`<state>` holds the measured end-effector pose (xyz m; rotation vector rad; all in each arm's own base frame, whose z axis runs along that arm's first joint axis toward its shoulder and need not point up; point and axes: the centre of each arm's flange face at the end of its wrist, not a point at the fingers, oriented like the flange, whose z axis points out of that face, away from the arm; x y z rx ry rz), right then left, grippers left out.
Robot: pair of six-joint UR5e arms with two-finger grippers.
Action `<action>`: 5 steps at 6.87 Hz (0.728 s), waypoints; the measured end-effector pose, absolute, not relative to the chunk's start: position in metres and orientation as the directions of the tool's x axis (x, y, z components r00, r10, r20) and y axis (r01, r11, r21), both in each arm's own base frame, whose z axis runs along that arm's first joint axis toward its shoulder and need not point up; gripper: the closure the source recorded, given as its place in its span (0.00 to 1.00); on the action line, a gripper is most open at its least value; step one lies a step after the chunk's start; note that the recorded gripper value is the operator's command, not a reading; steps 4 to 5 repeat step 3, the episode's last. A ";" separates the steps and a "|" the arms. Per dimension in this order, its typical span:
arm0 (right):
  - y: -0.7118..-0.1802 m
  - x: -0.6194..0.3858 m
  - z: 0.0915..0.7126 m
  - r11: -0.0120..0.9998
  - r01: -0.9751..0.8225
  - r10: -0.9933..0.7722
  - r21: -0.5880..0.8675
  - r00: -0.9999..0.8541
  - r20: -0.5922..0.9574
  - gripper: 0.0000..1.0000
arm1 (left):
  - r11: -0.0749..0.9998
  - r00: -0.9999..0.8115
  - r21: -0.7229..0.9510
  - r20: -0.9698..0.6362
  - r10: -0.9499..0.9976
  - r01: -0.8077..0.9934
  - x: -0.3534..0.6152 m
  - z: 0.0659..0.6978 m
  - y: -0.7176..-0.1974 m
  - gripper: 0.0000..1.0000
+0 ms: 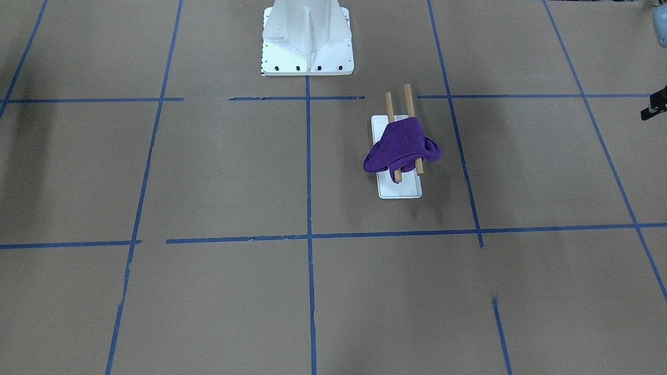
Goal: Hang towel on rack
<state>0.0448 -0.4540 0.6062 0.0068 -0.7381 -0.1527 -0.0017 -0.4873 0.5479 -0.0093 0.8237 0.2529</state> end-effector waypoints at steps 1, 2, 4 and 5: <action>-0.456 0.040 0.605 0.987 0.146 -0.150 0.062 0.728 0.669 0.00 | 0.971 0.671 0.120 -0.704 0.231 -0.208 -0.013 0.534 -0.496 0.00; -0.458 0.036 0.603 0.986 0.155 -0.159 0.067 0.727 0.668 0.00 | 0.977 0.690 0.135 -0.693 0.211 -0.163 -0.037 0.522 -0.502 0.00; -0.459 0.032 0.602 0.984 0.162 -0.167 0.069 0.726 0.667 0.00 | 0.982 0.700 0.139 -0.689 0.187 -0.126 -0.056 0.515 -0.507 0.00; -0.459 0.032 0.602 0.984 0.162 -0.167 0.069 0.726 0.667 0.00 | 0.982 0.700 0.139 -0.689 0.187 -0.126 -0.056 0.515 -0.507 0.00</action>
